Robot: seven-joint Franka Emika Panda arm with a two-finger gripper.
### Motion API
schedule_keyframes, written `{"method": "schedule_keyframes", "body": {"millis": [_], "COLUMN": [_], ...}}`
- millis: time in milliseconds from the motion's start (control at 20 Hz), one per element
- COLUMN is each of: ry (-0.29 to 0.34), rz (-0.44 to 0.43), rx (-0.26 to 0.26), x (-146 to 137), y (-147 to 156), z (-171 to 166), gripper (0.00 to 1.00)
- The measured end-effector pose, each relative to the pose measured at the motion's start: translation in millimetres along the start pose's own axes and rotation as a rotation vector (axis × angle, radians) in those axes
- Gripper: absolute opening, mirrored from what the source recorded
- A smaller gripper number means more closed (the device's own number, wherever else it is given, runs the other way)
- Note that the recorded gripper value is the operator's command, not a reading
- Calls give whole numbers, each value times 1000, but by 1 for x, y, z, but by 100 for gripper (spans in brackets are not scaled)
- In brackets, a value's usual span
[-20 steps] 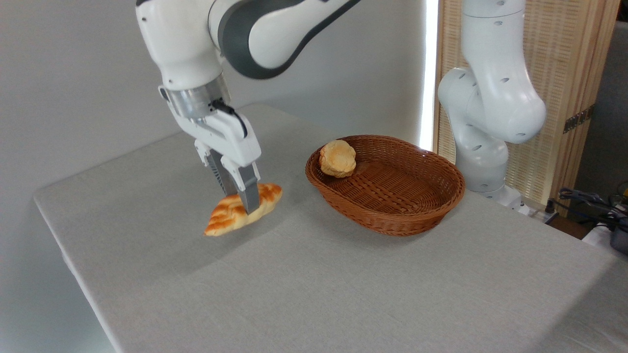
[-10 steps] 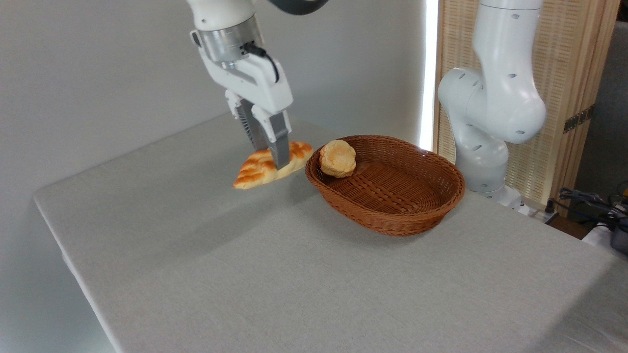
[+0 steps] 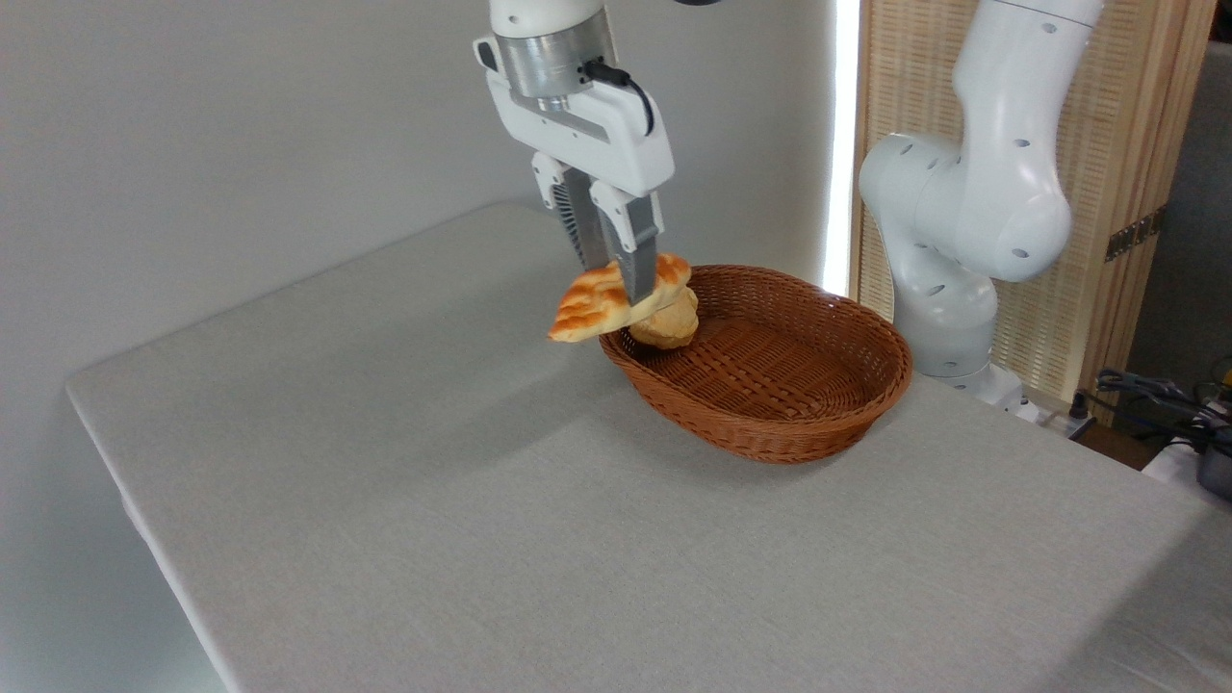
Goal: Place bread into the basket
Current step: 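Lower the roll into the basket beside the round bun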
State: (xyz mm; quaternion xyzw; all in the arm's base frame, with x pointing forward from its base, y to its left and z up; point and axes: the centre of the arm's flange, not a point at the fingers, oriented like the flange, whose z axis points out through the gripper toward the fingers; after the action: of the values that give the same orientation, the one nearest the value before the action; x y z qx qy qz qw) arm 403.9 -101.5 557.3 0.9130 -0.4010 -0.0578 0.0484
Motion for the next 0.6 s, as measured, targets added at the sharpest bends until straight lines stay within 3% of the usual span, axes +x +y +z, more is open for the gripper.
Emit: {"method": "schedule_keyframes", "body": {"millis": [200,250,400,600], "ry": [-39,-51,-89,-120], "rz": [-2,-2,-5,-7], "rx": [-27,-36,-61,-82], "x": [-12,-14,-17,-21], "y": [7,7,8,9], "z": [20,27,48,66], "gripper": [79,92,98,100]}}
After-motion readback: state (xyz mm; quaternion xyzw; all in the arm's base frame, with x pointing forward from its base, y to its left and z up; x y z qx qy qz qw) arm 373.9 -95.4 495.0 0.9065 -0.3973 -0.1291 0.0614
